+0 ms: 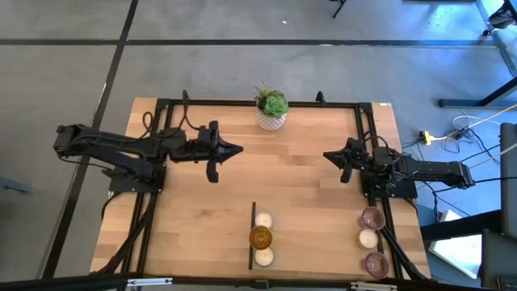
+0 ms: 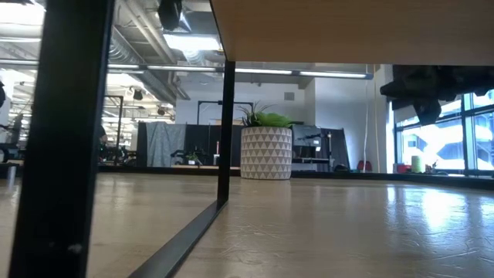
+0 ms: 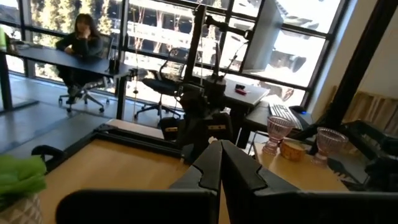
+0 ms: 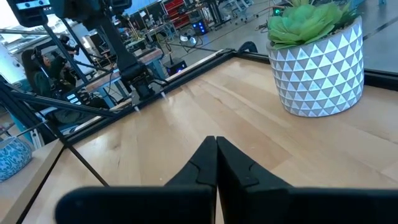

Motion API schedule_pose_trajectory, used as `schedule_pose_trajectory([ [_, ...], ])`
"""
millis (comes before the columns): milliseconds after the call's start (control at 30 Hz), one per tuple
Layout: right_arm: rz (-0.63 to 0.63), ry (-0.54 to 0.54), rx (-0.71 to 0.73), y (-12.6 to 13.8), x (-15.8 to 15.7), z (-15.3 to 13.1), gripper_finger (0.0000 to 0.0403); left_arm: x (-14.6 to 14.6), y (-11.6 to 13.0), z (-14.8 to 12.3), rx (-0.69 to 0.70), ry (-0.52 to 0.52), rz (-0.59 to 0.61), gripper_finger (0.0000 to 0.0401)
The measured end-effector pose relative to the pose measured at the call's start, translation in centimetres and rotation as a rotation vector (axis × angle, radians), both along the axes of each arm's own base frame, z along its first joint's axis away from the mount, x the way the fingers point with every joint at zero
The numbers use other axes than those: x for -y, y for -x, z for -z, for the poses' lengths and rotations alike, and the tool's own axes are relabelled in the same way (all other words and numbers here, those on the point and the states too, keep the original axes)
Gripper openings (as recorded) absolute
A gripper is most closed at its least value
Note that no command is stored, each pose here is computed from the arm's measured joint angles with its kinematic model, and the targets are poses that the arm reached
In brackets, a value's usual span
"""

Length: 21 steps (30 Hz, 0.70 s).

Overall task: Pick & Place candle stick holders
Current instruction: Return to Home Position

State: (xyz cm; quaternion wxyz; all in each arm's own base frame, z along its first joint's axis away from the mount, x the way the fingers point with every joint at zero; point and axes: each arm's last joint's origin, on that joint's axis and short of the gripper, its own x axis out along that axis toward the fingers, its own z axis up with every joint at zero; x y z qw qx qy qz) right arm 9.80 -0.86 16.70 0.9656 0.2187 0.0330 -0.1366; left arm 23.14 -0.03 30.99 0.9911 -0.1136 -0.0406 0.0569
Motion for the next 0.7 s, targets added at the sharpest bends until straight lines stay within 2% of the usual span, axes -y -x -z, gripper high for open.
schedule_pose_trajectory([
  [233,0.0,0.0,0.0,0.0,0.0,0.0,0.0,0.0,1.8,-0.6,-0.007,-0.059,-0.005,0.0003],
  [367,0.0,0.0,0.0,0.0,0.0,0.0,0.0,0.2,4.0,-0.4,0.031,-0.065,0.032,0.0003],
  [700,0.0,0.0,0.0,0.0,0.0,0.0,0.0,0.9,9.9,3.1,0.125,-0.095,0.11,0.0003],
])
